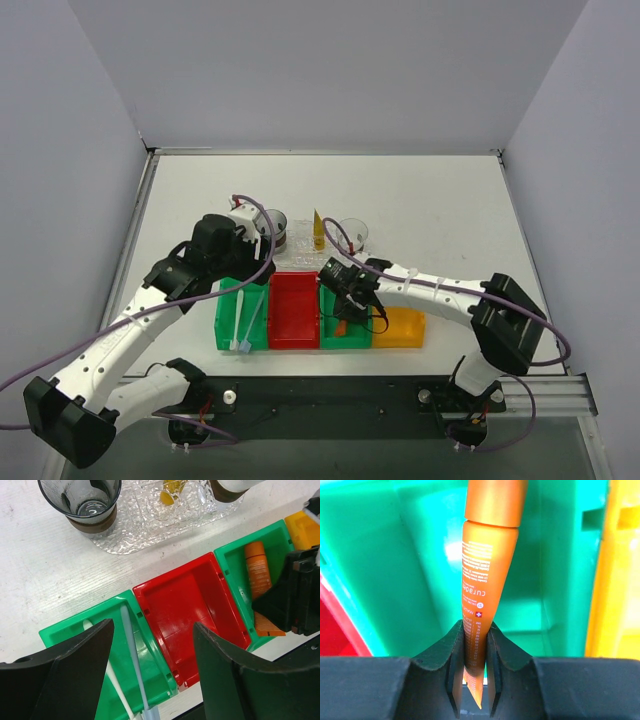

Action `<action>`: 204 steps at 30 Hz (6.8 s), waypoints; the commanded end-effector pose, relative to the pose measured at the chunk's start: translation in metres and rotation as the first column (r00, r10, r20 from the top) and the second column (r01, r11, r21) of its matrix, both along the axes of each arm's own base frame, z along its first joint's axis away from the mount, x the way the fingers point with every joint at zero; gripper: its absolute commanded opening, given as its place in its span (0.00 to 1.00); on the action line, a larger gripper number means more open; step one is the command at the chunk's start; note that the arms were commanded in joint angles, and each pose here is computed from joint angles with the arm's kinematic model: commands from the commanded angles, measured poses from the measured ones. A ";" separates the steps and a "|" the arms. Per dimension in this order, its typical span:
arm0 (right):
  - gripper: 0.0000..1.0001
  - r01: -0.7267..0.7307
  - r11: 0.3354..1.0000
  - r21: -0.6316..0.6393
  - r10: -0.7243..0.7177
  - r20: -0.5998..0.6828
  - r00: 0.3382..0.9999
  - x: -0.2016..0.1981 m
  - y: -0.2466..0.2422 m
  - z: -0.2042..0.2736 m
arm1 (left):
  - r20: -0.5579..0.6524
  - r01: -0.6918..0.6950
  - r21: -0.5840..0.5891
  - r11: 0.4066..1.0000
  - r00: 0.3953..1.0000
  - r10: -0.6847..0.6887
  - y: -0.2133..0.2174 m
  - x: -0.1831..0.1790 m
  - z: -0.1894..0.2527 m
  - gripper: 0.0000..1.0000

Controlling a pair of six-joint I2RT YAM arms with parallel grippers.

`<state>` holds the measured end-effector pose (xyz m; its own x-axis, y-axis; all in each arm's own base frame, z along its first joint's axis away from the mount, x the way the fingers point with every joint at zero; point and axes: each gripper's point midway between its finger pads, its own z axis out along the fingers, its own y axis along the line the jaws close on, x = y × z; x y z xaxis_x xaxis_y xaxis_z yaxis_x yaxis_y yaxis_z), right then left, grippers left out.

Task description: Prepare toiletry sets of a toothbrush and toothpaste on the tray

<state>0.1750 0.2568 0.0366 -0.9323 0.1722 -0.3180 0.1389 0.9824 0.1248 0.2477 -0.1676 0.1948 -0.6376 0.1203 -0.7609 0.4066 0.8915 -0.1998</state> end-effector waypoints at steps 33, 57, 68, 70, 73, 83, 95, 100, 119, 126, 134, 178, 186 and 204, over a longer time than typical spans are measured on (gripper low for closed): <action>0.00 0.069 0.615 0.786 0.394 -0.381 0.837 -0.073 0.036 0.265 | 0.512 0.543 -0.077 0.836 0.741 -0.434 -0.063 -0.049 0.068 0.76; 0.00 0.204 0.583 0.787 0.439 -0.516 0.736 -0.069 0.054 0.284 | 0.612 0.742 0.001 0.670 0.530 -0.588 -0.101 -0.091 0.077 0.79; 0.00 0.191 0.610 0.769 0.452 -0.535 0.714 -0.081 0.057 0.272 | 0.614 0.777 0.022 0.629 0.486 -0.623 -0.128 -0.095 0.080 0.81; 0.00 0.181 0.614 0.768 0.461 -0.535 0.708 -0.085 0.059 0.271 | 0.614 0.778 0.023 0.627 0.484 -0.624 -0.132 -0.094 0.081 0.81; 0.00 0.177 0.622 0.763 0.462 -0.540 0.704 -0.088 0.060 0.268 | 0.620 0.779 0.028 0.627 0.479 -0.622 -0.135 -0.093 0.084 0.82; 0.00 0.176 0.633 0.754 0.460 -0.549 0.698 -0.087 0.062 0.261 | 0.640 0.804 -0.030 0.594 0.472 -0.607 -0.144 -0.106 0.095 0.47; 0.40 0.143 0.626 0.767 0.417 -0.484 0.770 -0.064 0.058 0.259 | 0.590 0.773 -0.091 0.628 0.550 -0.591 -0.140 -0.103 0.091 0.00; 0.41 0.084 0.611 0.787 0.346 -0.361 0.866 -0.033 0.034 0.256 | 0.534 0.745 -0.140 0.652 0.612 -0.584 -0.135 -0.096 0.088 0.00; 0.48 -0.696 0.516 0.499 0.354 0.616 0.704 0.056 -0.003 0.378 | 0.227 0.782 -0.252 0.570 0.620 -0.751 -0.102 -0.097 0.075 0.00; 0.48 -0.863 0.382 0.329 0.494 0.717 0.492 0.021 0.029 0.379 | 0.208 0.800 -0.345 0.491 0.576 -0.791 -0.107 -0.107 0.086 0.00; 0.46 -0.911 0.319 0.262 0.550 0.731 0.403 -0.002 0.042 0.369 | 0.201 0.806 -0.367 0.464 0.556 -0.807 -0.112 -0.108 0.085 0.00; 0.51 -0.960 0.228 0.162 0.629 0.728 0.273 -0.022 0.052 0.349 | 0.163 0.794 -0.383 0.473 0.562 -0.811 -0.116 -0.098 0.081 0.00; 0.30 -0.962 0.219 0.164 0.648 0.713 0.269 -0.019 0.058 0.340 | 0.170 0.794 -0.367 0.485 0.570 -0.804 -0.115 -0.096 0.082 0.00; 0.00 -0.895 0.426 0.134 0.637 0.658 0.402 0.013 0.046 0.318 | 0.179 0.690 -0.290 0.664 0.720 -0.670 -0.105 -0.063 0.080 0.68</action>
